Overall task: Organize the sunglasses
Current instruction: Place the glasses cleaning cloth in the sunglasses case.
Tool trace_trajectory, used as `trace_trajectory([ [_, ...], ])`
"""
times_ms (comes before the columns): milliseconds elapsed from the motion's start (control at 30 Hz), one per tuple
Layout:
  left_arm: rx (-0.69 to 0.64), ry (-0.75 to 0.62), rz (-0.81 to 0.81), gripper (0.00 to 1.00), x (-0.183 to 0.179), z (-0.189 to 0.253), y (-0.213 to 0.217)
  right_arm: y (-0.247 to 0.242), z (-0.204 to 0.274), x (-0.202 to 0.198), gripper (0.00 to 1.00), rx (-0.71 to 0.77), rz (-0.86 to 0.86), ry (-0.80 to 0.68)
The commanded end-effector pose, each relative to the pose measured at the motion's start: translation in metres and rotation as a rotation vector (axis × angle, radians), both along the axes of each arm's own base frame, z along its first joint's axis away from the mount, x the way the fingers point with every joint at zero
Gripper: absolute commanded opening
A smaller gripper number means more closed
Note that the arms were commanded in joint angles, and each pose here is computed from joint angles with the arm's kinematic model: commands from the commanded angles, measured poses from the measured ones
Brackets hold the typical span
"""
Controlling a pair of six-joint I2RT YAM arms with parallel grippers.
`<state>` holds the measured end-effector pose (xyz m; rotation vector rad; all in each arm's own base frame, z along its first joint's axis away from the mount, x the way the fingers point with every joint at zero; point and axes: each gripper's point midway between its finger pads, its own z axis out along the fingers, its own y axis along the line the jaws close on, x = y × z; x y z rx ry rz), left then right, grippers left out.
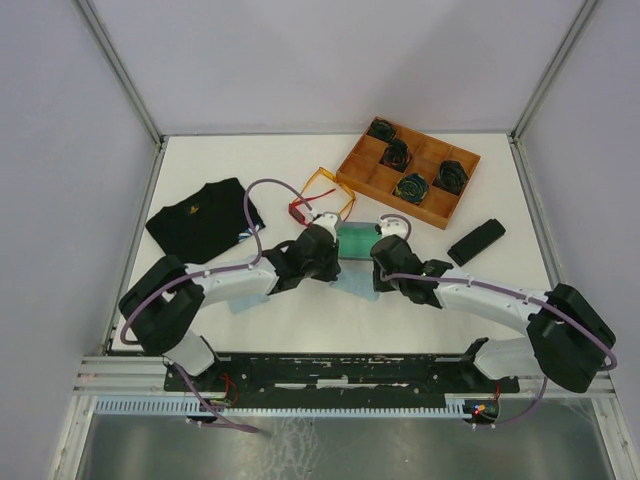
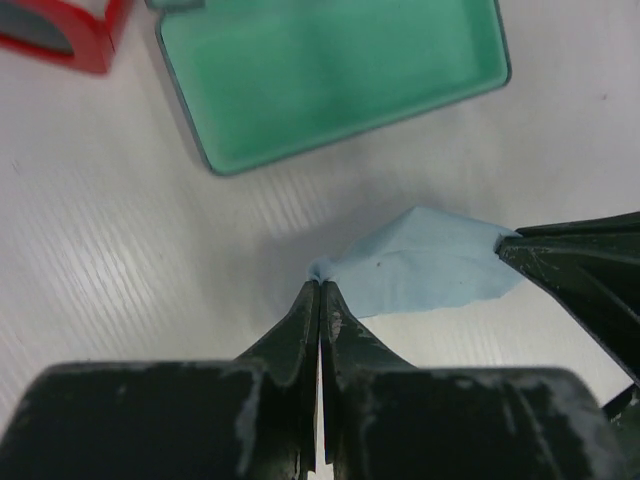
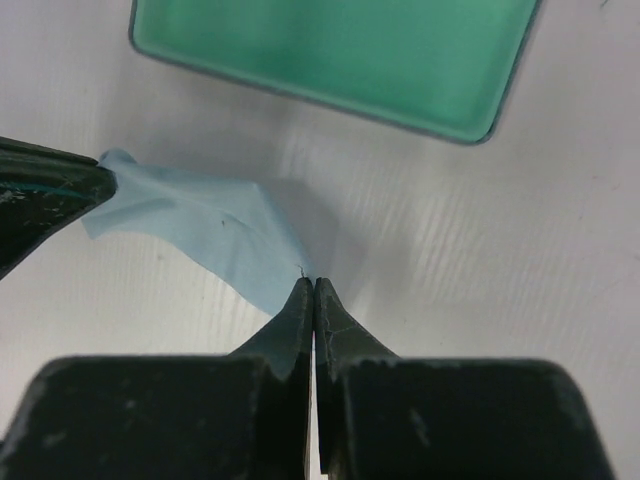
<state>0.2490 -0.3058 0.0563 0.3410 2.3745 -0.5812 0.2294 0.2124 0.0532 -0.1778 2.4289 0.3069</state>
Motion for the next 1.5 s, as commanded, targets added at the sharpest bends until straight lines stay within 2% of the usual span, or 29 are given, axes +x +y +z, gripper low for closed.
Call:
trace_trajectory([
  [0,-0.019,-0.126,-0.003,0.03,0.044,0.024,-0.014,0.001,0.025,0.041,0.0,0.014,-0.029,-0.105],
  [300,0.026,-0.154,0.01,0.03,0.085,0.012,-0.02,-0.013,0.027,0.085,0.0,0.004,-0.068,-0.118],
  [667,0.048,-0.164,0.003,0.03,0.112,0.015,-0.025,-0.022,0.028,0.114,0.0,-0.04,-0.092,-0.127],
  [1033,0.085,-0.142,0.008,0.03,0.124,0.006,-0.022,-0.025,0.025,0.128,0.0,-0.051,-0.11,-0.125],
  [1467,0.09,-0.135,0.008,0.03,0.12,0.002,-0.018,-0.022,0.026,0.137,0.0,-0.024,-0.123,-0.134],
])
